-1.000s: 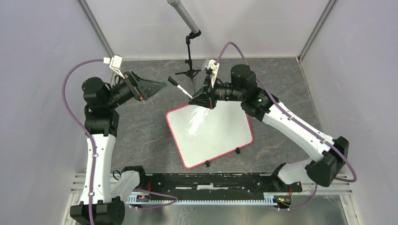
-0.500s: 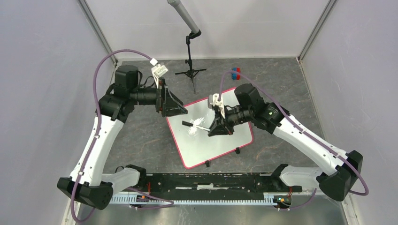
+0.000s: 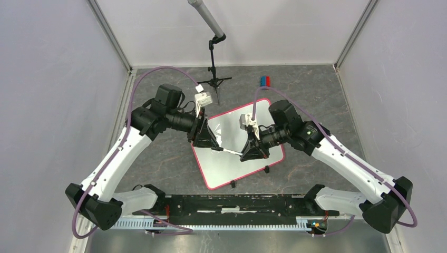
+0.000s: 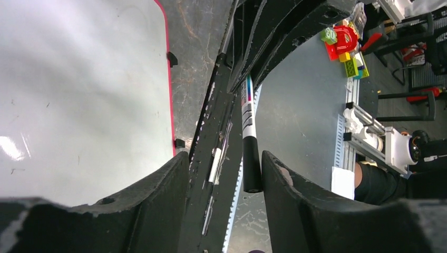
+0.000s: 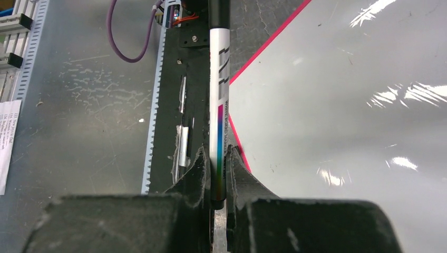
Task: Write a sentence on the whiteboard
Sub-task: Pass from the right arm to the left
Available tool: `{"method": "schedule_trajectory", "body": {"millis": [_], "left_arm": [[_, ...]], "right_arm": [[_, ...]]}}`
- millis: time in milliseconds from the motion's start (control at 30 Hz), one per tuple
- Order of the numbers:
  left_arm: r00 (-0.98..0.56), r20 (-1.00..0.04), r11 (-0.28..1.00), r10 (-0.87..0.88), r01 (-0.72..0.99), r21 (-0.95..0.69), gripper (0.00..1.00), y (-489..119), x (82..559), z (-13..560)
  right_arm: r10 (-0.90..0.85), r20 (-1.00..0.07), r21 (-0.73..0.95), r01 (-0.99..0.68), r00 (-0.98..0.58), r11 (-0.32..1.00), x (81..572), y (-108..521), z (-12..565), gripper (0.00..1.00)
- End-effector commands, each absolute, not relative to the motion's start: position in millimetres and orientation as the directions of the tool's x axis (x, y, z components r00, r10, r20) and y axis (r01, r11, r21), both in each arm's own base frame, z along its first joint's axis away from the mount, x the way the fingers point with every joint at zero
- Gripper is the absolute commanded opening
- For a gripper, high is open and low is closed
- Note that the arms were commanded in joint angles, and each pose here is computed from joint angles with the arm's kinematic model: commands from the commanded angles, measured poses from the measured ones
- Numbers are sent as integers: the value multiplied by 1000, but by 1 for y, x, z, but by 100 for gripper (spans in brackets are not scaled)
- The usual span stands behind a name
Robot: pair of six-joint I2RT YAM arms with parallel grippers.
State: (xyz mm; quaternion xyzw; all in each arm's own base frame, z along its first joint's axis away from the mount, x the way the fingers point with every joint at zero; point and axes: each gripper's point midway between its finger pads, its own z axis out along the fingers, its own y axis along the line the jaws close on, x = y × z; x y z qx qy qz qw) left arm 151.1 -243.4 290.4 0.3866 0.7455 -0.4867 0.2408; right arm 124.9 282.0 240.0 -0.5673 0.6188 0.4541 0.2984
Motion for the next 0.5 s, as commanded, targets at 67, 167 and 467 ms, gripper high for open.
{"method": "schedule_trajectory", "body": {"millis": [67,167,467], "left_arm": [[-514,-761,190,396,857,-480,53,-250,148,281],[-507,-758,182,410,860,-477,49,-251,146,276],[-493,-759,148,425,865,-479,36,-254,137,274]], "right_arm": [[-404,-897,226,-971,-177,-77,124,284,247,0],[-412,-892,225,-973,-186,-48,130,285,245,0],[-418,-886,239,-970,-202,-40,134,287,244,0]]}}
